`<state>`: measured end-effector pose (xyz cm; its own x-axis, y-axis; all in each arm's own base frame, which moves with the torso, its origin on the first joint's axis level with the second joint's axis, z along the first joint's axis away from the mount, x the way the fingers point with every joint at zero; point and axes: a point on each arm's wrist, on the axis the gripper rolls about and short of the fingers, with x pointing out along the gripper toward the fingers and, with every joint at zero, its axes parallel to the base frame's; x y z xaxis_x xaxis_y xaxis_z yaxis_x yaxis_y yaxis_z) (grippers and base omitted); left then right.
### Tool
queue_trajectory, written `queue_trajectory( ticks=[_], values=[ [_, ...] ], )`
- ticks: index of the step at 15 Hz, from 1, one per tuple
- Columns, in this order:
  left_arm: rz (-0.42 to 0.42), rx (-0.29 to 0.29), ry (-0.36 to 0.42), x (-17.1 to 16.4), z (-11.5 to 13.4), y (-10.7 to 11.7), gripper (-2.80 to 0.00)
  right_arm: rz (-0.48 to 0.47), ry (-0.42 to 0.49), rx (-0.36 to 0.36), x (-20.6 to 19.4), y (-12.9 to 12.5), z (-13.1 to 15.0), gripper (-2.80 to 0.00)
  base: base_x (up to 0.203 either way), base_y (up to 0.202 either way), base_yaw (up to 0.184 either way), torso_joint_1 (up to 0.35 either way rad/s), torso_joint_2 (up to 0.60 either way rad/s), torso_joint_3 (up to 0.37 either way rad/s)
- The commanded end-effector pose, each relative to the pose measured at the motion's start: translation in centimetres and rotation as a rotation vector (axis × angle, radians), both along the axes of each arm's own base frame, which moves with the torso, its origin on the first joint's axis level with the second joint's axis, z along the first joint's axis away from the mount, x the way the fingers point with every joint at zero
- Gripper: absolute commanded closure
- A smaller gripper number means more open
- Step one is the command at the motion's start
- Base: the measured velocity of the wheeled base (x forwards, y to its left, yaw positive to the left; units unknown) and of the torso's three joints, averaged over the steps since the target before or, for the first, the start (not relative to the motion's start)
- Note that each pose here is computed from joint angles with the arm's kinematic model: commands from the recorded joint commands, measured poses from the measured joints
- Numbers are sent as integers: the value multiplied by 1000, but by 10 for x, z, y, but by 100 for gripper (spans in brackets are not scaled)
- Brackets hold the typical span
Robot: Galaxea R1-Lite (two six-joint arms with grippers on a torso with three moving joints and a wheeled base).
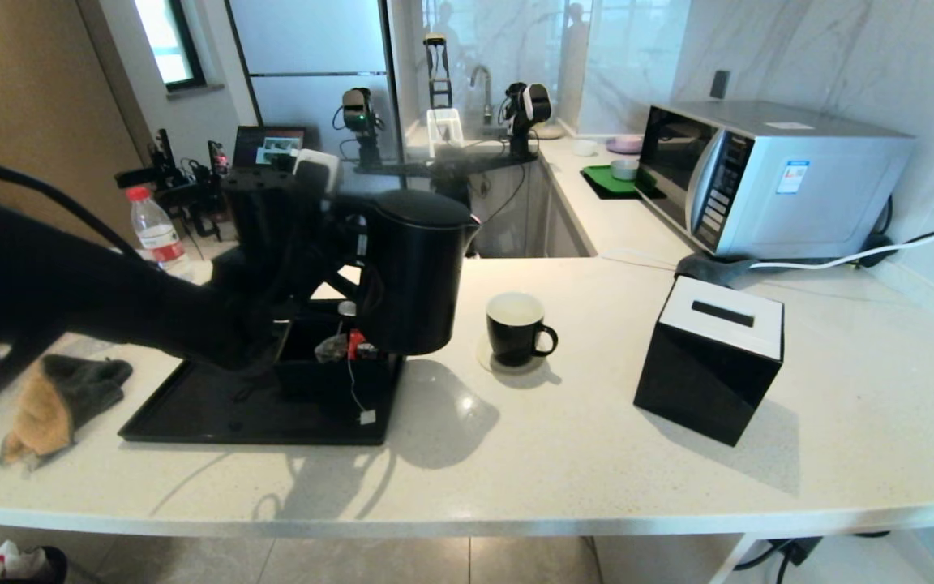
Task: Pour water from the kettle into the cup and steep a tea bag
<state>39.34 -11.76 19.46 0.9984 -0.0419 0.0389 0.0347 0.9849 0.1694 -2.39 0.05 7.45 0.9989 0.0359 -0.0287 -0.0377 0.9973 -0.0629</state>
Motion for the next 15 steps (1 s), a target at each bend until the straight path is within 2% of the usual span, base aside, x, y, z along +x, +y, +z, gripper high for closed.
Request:
queue_trajectory(
  ticks=[1, 4, 8, 15],
  values=[
    [-6, 12, 14, 7, -10, -5, 0, 1, 2, -1, 0, 0, 0, 0, 0, 0, 0, 0, 0, 0],
    [-22, 19, 30, 7, -13, -13, 0, 2, 2, -1, 0, 0, 0, 0, 0, 0, 0, 0, 0, 0],
    [-9, 45, 8, 14, -10, -19, 0, 1, 2, -1, 0, 0, 0, 0, 0, 0, 0, 0, 0, 0],
    [-29, 75, 49, 14, -11, -32, 0, 1, 2, -1, 0, 0, 0, 0, 0, 0, 0, 0, 0, 0]
  ],
)
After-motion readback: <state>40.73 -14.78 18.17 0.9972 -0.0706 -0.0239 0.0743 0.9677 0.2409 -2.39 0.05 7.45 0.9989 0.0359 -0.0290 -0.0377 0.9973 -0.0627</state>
